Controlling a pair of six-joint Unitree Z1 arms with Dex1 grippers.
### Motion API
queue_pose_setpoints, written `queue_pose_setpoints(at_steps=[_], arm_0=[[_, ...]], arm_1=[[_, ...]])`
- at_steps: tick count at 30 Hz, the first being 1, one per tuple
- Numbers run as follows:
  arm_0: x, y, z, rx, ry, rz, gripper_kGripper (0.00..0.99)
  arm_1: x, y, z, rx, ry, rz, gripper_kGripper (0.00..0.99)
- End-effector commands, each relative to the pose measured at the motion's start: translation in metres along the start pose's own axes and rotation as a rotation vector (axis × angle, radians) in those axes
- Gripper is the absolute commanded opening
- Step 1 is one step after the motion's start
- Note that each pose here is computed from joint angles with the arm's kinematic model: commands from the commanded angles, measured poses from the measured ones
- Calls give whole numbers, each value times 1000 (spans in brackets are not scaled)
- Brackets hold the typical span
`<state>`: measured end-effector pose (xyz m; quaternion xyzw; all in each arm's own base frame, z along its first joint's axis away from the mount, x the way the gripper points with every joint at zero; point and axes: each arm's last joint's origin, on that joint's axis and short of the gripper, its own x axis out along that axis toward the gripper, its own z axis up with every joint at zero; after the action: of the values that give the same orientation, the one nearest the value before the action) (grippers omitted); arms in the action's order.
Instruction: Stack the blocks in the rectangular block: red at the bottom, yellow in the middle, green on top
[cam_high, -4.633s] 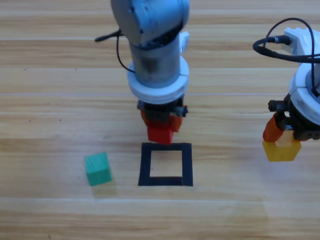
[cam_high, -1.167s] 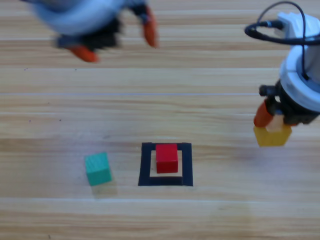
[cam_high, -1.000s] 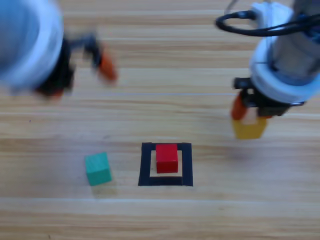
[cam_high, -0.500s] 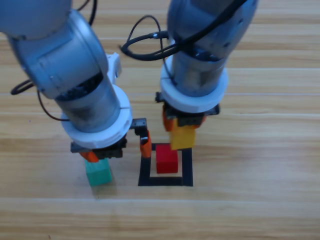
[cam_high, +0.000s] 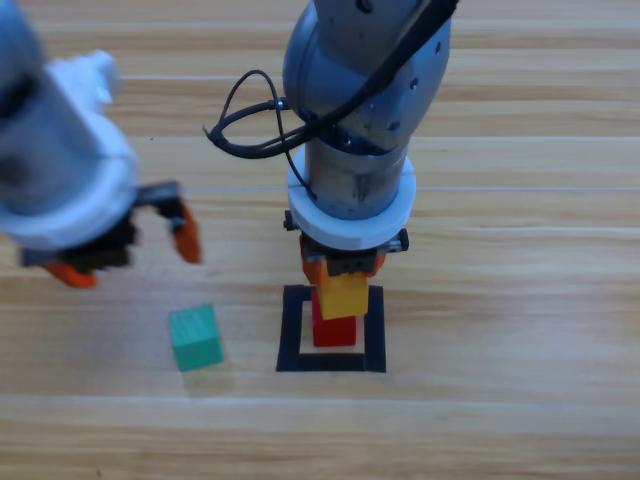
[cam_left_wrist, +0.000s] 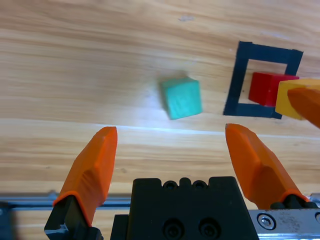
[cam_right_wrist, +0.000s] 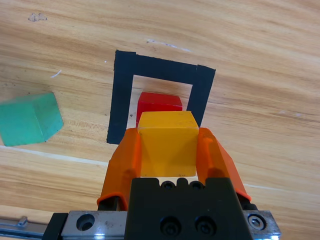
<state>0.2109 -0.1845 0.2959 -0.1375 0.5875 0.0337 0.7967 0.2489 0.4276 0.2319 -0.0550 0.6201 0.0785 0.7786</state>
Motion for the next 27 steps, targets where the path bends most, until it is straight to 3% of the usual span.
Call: queue_pose_setpoints(at_steps=[1, 9, 27], arm_0=[[-29, 52, 3, -36, -29, -8, 919], [-53, 90, -17, -11, -57, -40, 919], [-51, 93, -20, -5, -54, -45, 919]], arm_1=[[27, 14, -11, -30, 29, -48, 0], [29, 14, -10, -25, 16, -60, 0], [37, 17, -9, -23, 15, -71, 0]])
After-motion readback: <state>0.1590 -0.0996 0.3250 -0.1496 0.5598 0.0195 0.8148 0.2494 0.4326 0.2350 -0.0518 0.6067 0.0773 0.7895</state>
